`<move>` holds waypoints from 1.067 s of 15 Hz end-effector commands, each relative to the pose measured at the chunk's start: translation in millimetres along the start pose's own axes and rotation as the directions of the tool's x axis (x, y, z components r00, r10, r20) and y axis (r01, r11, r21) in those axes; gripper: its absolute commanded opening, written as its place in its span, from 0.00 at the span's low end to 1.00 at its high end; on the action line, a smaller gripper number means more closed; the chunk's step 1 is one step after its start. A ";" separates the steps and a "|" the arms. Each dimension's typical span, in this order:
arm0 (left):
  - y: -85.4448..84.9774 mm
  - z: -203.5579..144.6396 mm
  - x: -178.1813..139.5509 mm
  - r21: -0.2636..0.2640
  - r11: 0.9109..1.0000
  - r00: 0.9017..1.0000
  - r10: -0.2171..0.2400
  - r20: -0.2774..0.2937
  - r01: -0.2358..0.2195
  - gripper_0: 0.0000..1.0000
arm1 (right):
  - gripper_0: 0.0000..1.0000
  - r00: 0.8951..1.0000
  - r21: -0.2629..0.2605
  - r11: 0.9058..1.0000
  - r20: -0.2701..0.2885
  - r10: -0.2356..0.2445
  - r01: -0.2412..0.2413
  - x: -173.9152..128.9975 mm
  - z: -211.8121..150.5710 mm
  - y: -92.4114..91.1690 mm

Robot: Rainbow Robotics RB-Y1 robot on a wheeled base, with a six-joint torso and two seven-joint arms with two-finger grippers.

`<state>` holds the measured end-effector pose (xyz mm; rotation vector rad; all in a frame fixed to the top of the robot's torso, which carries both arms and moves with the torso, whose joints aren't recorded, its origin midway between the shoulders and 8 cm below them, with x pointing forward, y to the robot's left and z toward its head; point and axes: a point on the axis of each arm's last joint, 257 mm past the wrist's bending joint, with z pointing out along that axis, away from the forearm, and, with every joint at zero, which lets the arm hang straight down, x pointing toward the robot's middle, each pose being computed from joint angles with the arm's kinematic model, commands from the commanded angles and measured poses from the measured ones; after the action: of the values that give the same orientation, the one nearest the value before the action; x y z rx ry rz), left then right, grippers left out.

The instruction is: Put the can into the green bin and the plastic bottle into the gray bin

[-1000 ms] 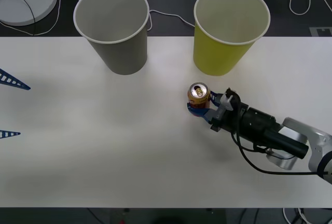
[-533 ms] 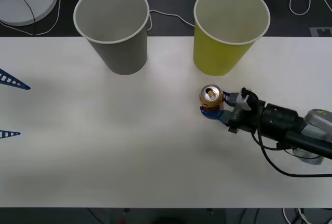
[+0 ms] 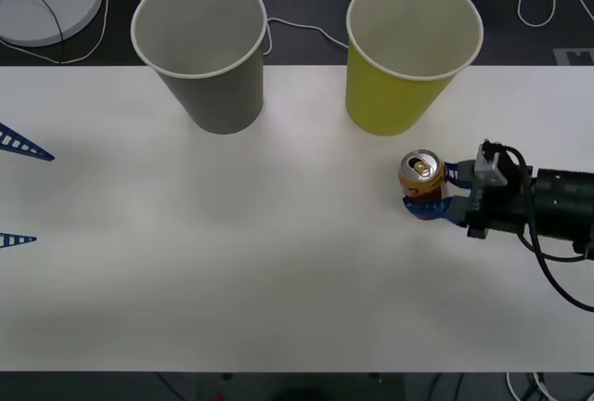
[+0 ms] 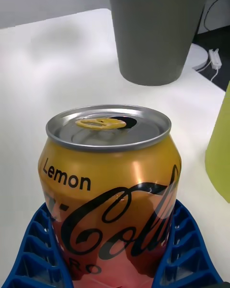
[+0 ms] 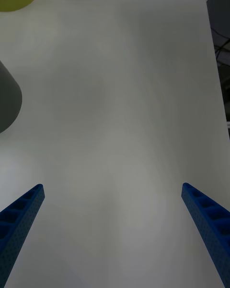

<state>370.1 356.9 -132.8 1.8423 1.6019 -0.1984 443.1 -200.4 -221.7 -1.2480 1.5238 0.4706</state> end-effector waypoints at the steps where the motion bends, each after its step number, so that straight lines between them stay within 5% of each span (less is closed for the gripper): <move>1: 0.0 0.0 0.0 0.000 1.000 1.000 0.000 0.000 0.000 1.00 | 0.00 0.996 -0.021 0.998 -0.073 0.053 -0.054 -10.7 -26.3 -1.1; 4: 0.0 0.0 0.0 0.000 1.000 1.000 0.000 0.000 0.000 1.00 | 0.00 0.982 -0.004 0.992 -0.144 0.121 -0.123 -25.5 -48.4 -2.2; 7: 0.0 0.0 0.0 0.000 1.000 1.000 0.000 0.000 0.000 1.00 | 0.00 0.957 0.048 0.984 -0.227 0.179 -0.173 -39.6 -70.4 -9.0; 16: 0.0 0.0 0.0 0.000 1.000 1.000 0.000 0.000 0.000 1.00 | 0.00 0.853 0.186 0.923 -0.355 0.382 -0.336 -82.8 -123.3 -18.2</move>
<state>370.1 356.9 -132.8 1.8423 1.6019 -0.1984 393.8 -267.6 -102.6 -1.0127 2.0944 0.3751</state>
